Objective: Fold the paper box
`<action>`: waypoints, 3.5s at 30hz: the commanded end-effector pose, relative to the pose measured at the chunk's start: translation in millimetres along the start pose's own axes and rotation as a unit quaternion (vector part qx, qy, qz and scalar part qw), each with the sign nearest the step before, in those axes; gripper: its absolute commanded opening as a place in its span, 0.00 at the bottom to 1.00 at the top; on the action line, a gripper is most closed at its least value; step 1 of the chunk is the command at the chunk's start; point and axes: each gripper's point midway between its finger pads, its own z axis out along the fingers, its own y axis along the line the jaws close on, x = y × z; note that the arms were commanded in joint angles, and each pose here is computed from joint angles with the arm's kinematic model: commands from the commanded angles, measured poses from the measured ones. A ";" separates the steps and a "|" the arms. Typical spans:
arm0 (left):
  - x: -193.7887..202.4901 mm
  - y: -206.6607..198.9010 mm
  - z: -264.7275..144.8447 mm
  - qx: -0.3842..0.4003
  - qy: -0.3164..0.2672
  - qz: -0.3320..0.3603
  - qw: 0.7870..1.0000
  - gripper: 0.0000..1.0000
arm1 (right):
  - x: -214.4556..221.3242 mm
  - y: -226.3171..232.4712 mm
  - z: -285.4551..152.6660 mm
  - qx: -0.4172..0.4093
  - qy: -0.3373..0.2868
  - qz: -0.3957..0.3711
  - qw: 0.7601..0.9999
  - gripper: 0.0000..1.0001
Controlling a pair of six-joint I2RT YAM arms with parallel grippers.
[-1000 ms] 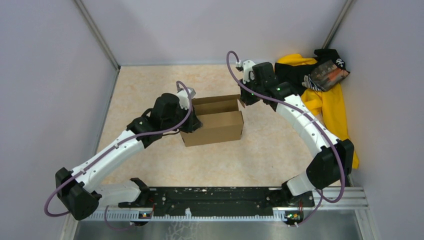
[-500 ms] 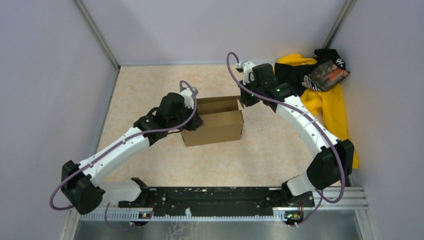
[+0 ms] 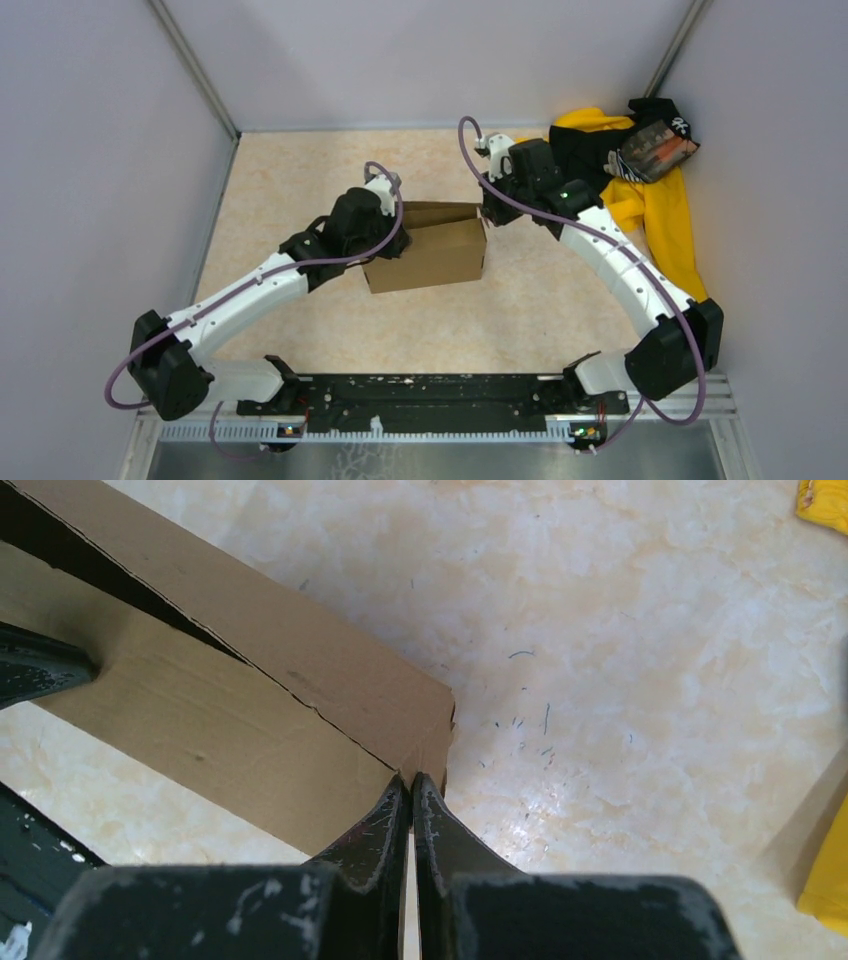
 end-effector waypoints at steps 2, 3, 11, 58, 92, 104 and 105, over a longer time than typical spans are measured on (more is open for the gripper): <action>37.3 15.7 7.1 -0.036 0.064 0.004 0.997 0.08 | 12.1 17.5 -13.8 -0.027 0.023 0.004 0.999 0.00; 36.9 15.8 7.0 -0.038 0.064 0.003 0.997 0.08 | 11.3 18.4 -15.3 -0.028 0.025 0.004 0.999 0.00; 35.5 14.6 7.5 -0.044 0.065 0.006 0.997 0.08 | 9.1 28.4 -24.0 -0.047 0.038 0.024 0.998 0.00; 59.7 -1.7 9.9 -0.024 0.069 0.003 0.997 0.08 | 0.9 51.3 -41.1 -0.062 0.129 0.161 0.977 0.00; 73.7 -10.5 14.0 -0.018 0.074 0.003 0.997 0.08 | -10.6 65.8 -42.6 -0.086 0.113 0.219 0.965 0.00; 75.1 -8.2 13.1 -0.023 0.074 0.001 0.997 0.08 | 12.0 55.6 -47.9 -0.057 0.134 0.197 0.970 0.00; 75.2 -8.2 13.2 -0.023 0.074 0.001 0.997 0.08 | 14.1 54.5 -47.9 -0.055 0.136 0.195 0.970 0.00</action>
